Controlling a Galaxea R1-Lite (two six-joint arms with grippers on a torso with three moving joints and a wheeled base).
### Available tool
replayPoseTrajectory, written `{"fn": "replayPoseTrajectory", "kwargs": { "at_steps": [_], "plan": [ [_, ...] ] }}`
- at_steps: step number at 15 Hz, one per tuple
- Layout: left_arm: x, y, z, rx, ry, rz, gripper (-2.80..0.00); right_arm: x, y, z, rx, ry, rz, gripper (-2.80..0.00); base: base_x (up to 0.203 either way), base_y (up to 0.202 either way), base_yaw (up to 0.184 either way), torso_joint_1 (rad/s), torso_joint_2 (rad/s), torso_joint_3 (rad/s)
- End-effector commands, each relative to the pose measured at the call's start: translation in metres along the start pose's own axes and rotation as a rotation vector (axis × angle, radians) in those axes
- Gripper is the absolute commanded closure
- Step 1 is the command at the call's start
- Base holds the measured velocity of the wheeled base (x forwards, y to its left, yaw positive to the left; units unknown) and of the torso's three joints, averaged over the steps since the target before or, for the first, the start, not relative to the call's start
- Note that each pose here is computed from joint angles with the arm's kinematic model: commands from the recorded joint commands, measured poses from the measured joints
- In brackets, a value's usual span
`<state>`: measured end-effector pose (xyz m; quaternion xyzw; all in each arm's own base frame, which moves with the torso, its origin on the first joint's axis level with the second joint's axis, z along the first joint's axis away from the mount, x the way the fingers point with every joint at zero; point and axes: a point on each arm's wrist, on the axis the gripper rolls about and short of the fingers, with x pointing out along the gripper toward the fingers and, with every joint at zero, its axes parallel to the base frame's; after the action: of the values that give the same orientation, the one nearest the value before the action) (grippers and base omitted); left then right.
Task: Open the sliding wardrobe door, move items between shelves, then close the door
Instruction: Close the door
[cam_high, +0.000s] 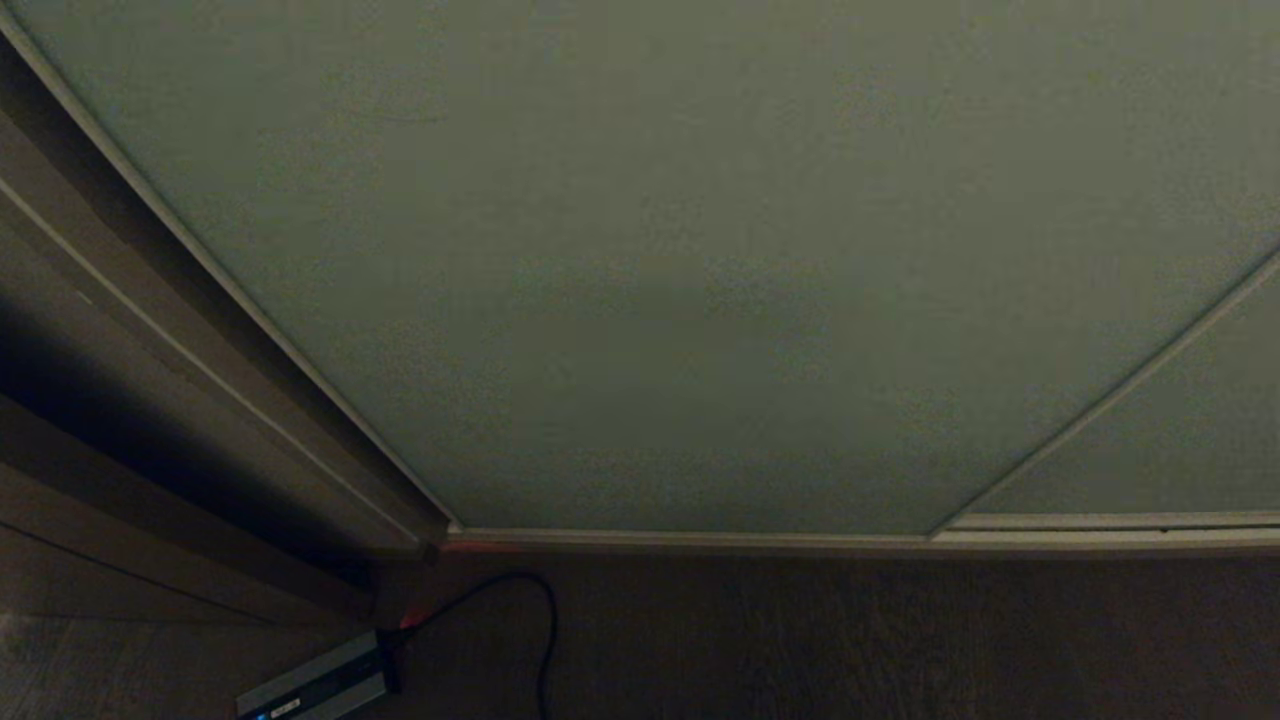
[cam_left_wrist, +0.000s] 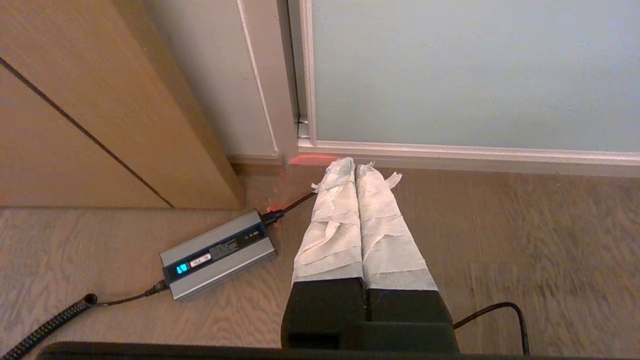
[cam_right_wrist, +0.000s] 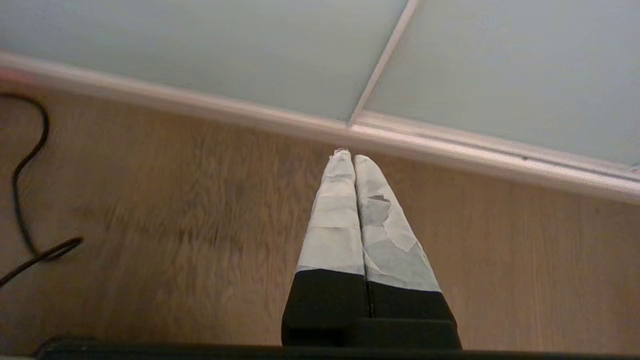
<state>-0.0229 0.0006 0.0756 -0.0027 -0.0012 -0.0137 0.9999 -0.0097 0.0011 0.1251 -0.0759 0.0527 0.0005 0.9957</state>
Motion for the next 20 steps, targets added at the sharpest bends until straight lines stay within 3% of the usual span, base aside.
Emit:
{"fn": "replayPoseTrajectory", "kwargs": {
  "at_steps": [1,3,7,20],
  "plan": [
    [0.0,0.0,0.0,-0.001,-0.002,0.001,0.0,-0.014,0.005,-0.031,0.001,-0.107,-0.007,0.0,0.0,0.0,0.0,0.0,0.0,0.0],
    [0.0,0.0,0.0,-0.001,-0.002,0.0,0.0,-0.007,0.008,-0.053,0.077,-0.087,0.002,0.0,0.0,0.0,0.0,0.0,0.0,0.0],
    [0.0,0.0,0.0,-0.001,-0.001,0.0,0.0,-0.007,0.007,-0.053,0.112,-0.087,0.0,0.0,0.0,0.0,0.0,0.0,0.0,0.0],
    [0.0,0.0,0.0,-0.001,-0.001,0.0,0.0,-0.007,0.007,-0.052,0.118,-0.089,0.0,0.0,0.0,0.0,0.0,0.0,0.0,0.0]
  ]
}}
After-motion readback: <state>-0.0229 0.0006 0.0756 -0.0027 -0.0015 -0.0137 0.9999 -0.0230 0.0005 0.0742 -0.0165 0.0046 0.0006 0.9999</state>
